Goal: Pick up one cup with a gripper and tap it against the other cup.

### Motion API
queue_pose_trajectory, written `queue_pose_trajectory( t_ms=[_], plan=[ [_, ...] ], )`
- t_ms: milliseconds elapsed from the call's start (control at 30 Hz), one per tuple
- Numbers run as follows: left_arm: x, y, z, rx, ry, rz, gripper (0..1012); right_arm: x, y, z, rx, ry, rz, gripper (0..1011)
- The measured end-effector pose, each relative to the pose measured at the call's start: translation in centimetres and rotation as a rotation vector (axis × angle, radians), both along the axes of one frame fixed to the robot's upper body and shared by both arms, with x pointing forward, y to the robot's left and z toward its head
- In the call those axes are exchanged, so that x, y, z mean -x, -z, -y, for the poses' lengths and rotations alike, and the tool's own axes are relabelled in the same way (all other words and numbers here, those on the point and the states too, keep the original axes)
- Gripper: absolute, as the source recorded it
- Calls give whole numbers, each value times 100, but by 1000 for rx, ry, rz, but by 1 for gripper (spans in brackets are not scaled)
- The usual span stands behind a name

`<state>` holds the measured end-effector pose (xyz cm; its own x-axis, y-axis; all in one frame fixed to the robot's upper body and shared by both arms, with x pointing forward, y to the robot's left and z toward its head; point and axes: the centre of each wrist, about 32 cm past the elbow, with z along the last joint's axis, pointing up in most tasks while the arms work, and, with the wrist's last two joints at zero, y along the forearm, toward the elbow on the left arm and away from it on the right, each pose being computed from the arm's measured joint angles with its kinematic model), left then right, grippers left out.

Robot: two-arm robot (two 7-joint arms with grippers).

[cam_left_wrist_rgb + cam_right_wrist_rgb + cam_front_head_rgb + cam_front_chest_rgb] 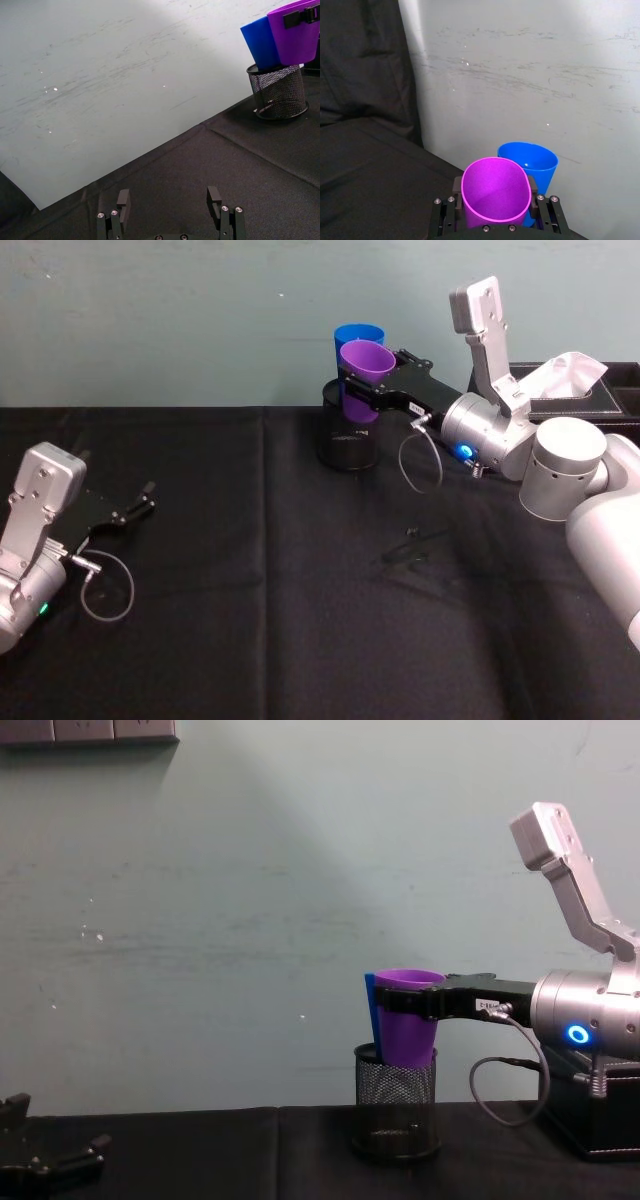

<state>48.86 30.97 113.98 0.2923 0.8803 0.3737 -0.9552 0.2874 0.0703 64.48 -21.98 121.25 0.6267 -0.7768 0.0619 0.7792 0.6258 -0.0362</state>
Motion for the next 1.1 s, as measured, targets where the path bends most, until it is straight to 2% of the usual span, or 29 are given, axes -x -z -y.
queue_pose_trajectory(
  t_ms=[867, 1100],
  plan=[
    [0, 0, 0, 0, 0, 0, 1000, 0, -2, 3, 0, -1, 2, 723],
    [0, 0, 0, 0, 0, 0, 1000, 48, -22, 44, -1, -27, 18, 723]
  ],
)
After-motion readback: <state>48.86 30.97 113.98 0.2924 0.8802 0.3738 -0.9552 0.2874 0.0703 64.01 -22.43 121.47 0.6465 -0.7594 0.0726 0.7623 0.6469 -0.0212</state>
